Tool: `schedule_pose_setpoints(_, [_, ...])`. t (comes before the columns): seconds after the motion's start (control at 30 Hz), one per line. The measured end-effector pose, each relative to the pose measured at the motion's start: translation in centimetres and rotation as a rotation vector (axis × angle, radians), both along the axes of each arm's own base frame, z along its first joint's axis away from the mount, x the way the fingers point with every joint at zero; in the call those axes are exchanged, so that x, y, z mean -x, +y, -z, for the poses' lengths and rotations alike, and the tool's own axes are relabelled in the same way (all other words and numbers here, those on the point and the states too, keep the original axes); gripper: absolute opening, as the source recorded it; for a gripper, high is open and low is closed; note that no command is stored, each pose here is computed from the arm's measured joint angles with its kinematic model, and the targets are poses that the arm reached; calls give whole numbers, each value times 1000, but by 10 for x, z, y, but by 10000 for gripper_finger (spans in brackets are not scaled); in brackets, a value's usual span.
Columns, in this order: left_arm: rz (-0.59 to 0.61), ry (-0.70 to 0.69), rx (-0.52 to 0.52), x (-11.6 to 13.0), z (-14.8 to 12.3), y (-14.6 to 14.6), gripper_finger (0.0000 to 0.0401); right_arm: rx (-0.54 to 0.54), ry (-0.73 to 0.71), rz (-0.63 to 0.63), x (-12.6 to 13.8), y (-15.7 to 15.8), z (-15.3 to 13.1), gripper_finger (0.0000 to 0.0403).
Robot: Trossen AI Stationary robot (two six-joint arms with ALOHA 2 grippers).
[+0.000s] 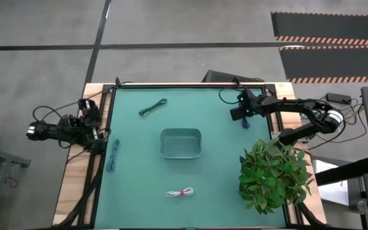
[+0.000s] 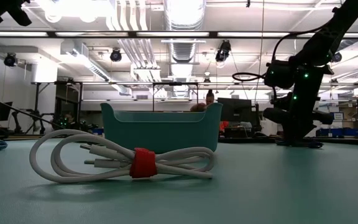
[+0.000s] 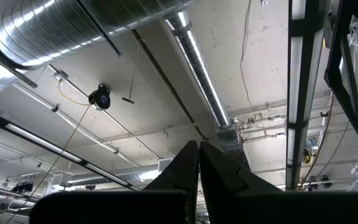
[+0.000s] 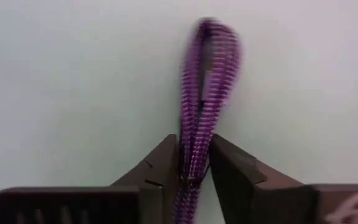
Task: Pick and place USB-C Cables
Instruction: Put the pink charger cable into the green bin
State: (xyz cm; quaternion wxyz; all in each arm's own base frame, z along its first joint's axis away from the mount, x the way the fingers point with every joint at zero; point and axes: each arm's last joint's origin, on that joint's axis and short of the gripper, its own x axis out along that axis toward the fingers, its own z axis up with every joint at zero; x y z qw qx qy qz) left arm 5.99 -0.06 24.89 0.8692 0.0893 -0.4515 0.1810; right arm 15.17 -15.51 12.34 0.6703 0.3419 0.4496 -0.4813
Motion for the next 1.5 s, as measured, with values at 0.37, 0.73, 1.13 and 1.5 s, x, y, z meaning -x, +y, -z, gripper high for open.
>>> schedule_pose_setpoints(0.37, [0,0,0,0,0,0,1,3,-30,-2,1,1,-5,23])
schedule_pose_setpoints(0.73, [0,-1,0,0,0,0,1,81,-132,-23,4,9,-31,31])
schedule_pose_setpoints(1.13, [0,-1,0,0,0,0,1,260,-357,-131,-13,28,-68,32])
schedule_pose_setpoints(1.5, [0,-1,0,0,0,0,1,409,-539,-259,-38,39,-86,33])
